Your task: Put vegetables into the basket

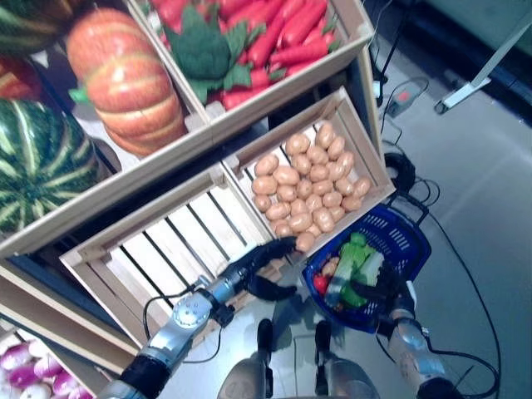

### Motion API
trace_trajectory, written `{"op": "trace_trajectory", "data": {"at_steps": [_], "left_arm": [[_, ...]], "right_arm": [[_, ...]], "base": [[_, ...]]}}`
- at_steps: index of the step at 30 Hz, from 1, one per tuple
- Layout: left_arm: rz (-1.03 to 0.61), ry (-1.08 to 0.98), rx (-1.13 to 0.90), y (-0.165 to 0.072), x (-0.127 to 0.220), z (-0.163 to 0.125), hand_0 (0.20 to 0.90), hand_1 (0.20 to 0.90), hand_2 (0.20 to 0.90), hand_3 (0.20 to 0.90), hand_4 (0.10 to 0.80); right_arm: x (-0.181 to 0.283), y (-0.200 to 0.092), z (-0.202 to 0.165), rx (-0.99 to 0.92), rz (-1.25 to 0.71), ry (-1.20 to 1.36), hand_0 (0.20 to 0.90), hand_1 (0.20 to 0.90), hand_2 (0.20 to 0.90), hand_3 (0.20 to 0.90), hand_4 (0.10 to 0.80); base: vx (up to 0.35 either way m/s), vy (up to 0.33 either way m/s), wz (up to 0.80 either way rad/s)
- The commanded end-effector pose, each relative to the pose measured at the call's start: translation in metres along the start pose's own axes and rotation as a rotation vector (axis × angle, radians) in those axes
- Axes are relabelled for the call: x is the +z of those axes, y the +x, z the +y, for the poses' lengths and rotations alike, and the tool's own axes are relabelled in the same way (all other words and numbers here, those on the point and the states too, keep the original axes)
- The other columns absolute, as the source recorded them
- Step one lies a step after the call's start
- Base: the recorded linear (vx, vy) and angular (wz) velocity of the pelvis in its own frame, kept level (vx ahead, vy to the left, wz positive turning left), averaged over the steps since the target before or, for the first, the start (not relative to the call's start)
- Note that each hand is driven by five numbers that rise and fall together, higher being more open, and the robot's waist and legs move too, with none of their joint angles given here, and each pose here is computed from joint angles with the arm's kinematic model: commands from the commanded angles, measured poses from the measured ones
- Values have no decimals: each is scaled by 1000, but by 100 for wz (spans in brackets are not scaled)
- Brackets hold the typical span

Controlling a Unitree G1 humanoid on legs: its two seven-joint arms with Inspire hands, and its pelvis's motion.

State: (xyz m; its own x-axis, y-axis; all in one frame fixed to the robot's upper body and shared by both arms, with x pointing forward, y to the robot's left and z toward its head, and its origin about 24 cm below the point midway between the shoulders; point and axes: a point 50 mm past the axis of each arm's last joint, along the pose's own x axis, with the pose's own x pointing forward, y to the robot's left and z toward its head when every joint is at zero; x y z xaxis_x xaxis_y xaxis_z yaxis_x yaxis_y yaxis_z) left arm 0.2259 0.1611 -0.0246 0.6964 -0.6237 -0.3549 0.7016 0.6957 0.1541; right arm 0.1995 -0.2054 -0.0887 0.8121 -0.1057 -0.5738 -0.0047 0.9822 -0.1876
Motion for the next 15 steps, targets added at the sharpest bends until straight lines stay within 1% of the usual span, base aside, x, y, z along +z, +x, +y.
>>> {"op": "trace_trajectory", "data": {"at_steps": [1,2,4,6,7,11,13,14,15], "left_arm": [[40,66,-113,8,-10,-17,900,900,900,900,800],[116,90,-107,9,-24,-19,900,900,900,900,800],[196,80,-61,10,-39,-19,900,900,900,900,800],[344,50,19,3,-69,-22,900,900,900,900,800],[378,58,39,1,-76,-24,900,900,900,900,800],[605,0,196,-22,-117,-35,900,900,900,900,800],[683,15,239,-29,-126,-39,900,900,900,900,800],[749,3,283,-37,-136,-43,900,900,900,900,800],[778,-21,300,-40,-140,-46,900,900,900,900,800]], "right_arm": [[-26,-9,-9,144,96,-203,900,900,900,900,800],[-38,-10,-9,165,162,-212,900,900,900,900,800],[-54,-13,-8,174,245,-205,900,900,900,900,800],[-81,-22,-4,172,364,-149,900,900,900,900,800],[-86,-24,-3,167,387,-135,900,900,900,900,800],[-106,-33,1,109,493,-66,900,900,900,900,800],[-110,-35,3,96,525,-71,900,900,900,900,800],[-115,-38,4,82,550,-91,900,900,900,900,800],[-117,-39,4,70,562,-106,900,900,900,900,800]], "base": [[123,16,-7],[157,19,-11],[139,19,-10],[138,21,-20],[109,23,-17],[80,25,-15],[57,6,-15],[57,-3,2],[67,-7,3]]}}
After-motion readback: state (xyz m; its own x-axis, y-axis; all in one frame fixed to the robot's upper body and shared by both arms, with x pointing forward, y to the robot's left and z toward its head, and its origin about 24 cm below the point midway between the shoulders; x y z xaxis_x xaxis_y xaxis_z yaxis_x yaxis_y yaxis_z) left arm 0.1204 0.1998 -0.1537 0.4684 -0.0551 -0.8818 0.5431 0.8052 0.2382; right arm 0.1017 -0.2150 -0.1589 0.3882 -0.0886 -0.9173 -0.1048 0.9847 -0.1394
